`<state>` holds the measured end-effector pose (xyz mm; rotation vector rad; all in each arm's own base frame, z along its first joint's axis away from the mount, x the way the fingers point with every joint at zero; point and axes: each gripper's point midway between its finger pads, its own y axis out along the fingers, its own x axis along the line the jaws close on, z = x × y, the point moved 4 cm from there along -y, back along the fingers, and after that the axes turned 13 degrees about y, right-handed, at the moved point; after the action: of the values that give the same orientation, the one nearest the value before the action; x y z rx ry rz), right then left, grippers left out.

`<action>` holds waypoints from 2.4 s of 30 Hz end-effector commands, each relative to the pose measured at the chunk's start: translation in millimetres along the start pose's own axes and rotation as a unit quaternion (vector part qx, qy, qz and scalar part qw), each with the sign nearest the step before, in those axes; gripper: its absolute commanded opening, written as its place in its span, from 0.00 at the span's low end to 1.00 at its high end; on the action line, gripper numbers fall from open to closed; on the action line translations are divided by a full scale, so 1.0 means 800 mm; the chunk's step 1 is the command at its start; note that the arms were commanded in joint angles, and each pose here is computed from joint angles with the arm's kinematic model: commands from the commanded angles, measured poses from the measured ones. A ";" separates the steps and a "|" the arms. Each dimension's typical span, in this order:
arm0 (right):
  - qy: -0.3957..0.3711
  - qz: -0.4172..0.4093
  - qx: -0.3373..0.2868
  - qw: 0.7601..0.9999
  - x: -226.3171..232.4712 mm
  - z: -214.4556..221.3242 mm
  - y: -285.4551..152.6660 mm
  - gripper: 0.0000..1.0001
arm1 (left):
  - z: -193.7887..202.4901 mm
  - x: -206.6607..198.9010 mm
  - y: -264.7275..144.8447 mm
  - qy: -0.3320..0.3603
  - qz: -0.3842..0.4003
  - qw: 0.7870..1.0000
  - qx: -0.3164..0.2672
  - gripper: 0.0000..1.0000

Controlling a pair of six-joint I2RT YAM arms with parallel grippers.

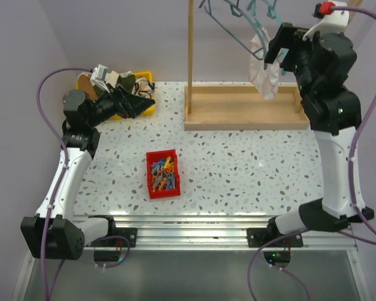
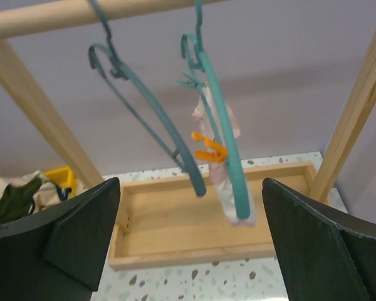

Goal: Remove the underwear clipped to the hanger

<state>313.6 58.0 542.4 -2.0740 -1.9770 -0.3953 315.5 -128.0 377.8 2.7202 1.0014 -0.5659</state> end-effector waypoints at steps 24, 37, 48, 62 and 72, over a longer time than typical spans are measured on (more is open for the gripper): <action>0.052 -0.068 0.131 0.988 -0.069 0.063 0.106 0.81 | 0.053 -0.012 -0.033 0.004 0.004 0.999 0.045 1.00; 0.028 -0.025 0.121 0.992 -0.085 0.058 0.132 0.65 | 0.061 -0.005 -0.028 -0.004 0.008 0.999 0.054 1.00; 0.016 -0.026 0.159 0.987 -0.087 0.093 0.154 0.62 | 0.066 0.001 -0.025 -0.011 0.007 0.998 0.055 1.00; 0.014 -0.014 0.141 0.990 -0.081 0.083 0.159 0.00 | 0.071 0.003 -0.028 -0.019 -0.004 0.999 0.048 1.00; 0.028 -0.037 0.031 0.998 -0.054 -0.003 0.128 0.00 | 0.061 0.004 -0.023 -0.017 -0.003 0.999 0.041 1.00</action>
<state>437.4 16.0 464.5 -1.8586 -1.9142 -0.1606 287.9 -128.4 314.7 2.7781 1.0076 -0.7652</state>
